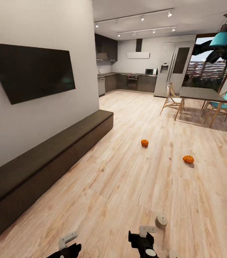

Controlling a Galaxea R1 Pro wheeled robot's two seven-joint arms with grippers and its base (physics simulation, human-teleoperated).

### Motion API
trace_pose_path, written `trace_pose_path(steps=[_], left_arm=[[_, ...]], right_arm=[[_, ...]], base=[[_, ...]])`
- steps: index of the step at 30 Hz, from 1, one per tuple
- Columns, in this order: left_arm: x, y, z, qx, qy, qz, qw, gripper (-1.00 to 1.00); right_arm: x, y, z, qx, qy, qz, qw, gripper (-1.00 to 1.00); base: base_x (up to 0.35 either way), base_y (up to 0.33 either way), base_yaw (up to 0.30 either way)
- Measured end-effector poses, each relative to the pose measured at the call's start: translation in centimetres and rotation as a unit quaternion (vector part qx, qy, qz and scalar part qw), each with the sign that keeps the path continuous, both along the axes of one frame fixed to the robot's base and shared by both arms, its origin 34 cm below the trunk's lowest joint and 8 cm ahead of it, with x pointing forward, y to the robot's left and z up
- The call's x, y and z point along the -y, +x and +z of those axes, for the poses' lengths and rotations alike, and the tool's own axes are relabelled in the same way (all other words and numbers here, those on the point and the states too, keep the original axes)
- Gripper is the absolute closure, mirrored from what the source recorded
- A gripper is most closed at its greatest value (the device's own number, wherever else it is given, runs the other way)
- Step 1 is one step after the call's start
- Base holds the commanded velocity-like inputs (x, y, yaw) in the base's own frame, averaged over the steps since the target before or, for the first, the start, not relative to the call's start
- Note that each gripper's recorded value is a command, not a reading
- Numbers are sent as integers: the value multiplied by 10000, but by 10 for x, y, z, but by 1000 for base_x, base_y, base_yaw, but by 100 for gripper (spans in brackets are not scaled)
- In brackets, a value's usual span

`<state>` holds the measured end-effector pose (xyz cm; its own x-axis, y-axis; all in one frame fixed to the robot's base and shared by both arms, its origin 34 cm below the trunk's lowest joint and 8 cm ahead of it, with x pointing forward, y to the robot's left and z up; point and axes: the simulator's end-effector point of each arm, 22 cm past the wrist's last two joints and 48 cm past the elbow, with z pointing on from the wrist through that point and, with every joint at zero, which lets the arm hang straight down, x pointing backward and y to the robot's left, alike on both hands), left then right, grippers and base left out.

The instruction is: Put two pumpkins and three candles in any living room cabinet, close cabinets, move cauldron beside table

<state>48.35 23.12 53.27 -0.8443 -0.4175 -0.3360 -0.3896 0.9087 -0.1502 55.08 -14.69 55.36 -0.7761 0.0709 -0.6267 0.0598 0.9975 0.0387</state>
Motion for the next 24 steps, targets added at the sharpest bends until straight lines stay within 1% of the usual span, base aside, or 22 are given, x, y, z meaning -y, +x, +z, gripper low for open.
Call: trace_pose_path(steps=[8, 24], left_arm=[[0, 0, 0, 1, 4, -5, 10000, -100], [0, 0, 0, 2, 4, -5, 10000, -100]], right_arm=[[0, 0, 0, 1, 0, 0, 10000, -100], [0, 0, 0, 2, 0, 0, 10000, -100]], base=[[36, 0, 289], [144, 0, 289]])
